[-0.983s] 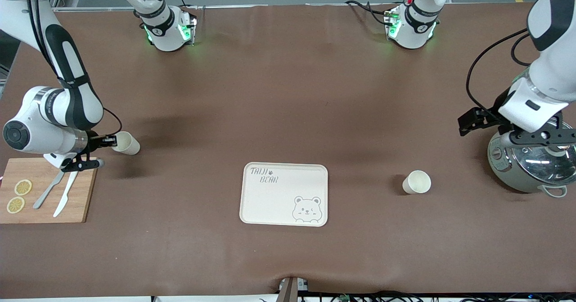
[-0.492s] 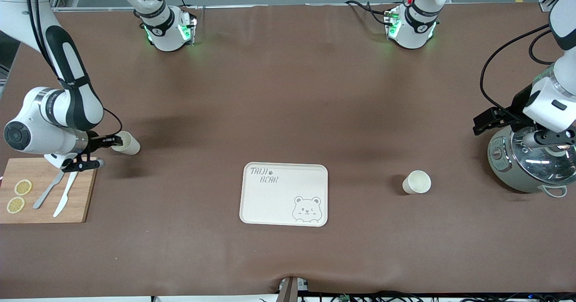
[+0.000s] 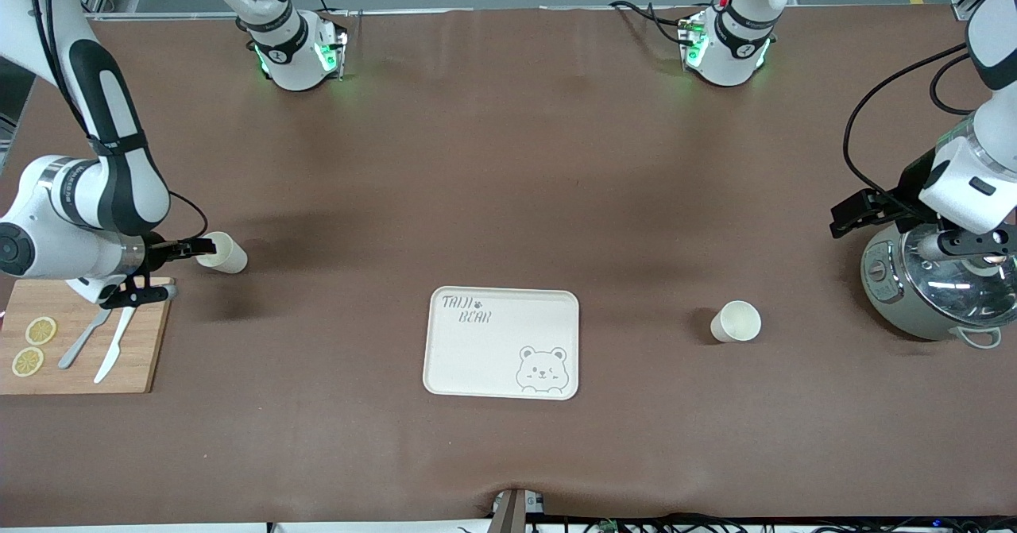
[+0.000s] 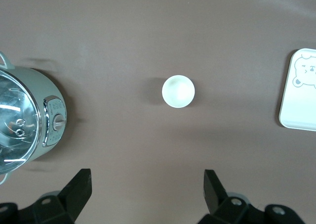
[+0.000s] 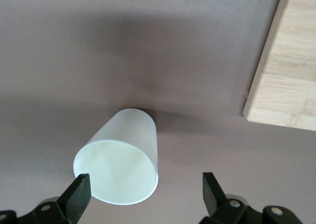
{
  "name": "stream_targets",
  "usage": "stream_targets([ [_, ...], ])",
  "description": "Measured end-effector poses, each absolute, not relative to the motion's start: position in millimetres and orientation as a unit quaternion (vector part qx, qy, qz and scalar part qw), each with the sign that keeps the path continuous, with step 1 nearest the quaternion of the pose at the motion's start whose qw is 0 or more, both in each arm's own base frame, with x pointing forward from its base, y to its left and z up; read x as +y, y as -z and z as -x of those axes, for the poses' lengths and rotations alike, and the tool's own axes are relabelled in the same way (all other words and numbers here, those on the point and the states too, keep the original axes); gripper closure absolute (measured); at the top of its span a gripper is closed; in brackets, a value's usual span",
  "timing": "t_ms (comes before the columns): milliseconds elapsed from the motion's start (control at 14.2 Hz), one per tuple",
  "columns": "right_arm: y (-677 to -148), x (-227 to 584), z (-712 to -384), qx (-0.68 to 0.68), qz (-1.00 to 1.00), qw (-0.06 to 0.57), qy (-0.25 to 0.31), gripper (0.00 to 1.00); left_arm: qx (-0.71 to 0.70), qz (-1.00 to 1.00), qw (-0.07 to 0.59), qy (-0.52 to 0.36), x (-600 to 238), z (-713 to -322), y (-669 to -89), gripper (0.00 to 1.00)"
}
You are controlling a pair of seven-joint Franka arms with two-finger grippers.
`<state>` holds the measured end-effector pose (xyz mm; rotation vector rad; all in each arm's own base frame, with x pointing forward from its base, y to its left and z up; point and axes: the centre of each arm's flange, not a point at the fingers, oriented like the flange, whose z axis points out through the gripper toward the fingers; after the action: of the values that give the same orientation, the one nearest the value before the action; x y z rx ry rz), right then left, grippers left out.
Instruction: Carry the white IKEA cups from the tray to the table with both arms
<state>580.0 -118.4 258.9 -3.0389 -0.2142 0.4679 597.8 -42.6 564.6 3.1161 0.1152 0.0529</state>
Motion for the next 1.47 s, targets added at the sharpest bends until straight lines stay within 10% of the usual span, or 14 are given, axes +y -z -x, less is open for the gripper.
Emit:
stream_targets([
  [843,-453,-72,-666,-0.12,0.991,-0.014,-0.065,0.0,0.036,-0.999,0.011,-0.012,-43,-598,-559,0.0],
  [1475,-544,-37,-665,-0.14,0.99,-0.005,-0.01,0.0,0.037,-0.999,0.018,-0.014,-44,-599,-561,0.0],
])
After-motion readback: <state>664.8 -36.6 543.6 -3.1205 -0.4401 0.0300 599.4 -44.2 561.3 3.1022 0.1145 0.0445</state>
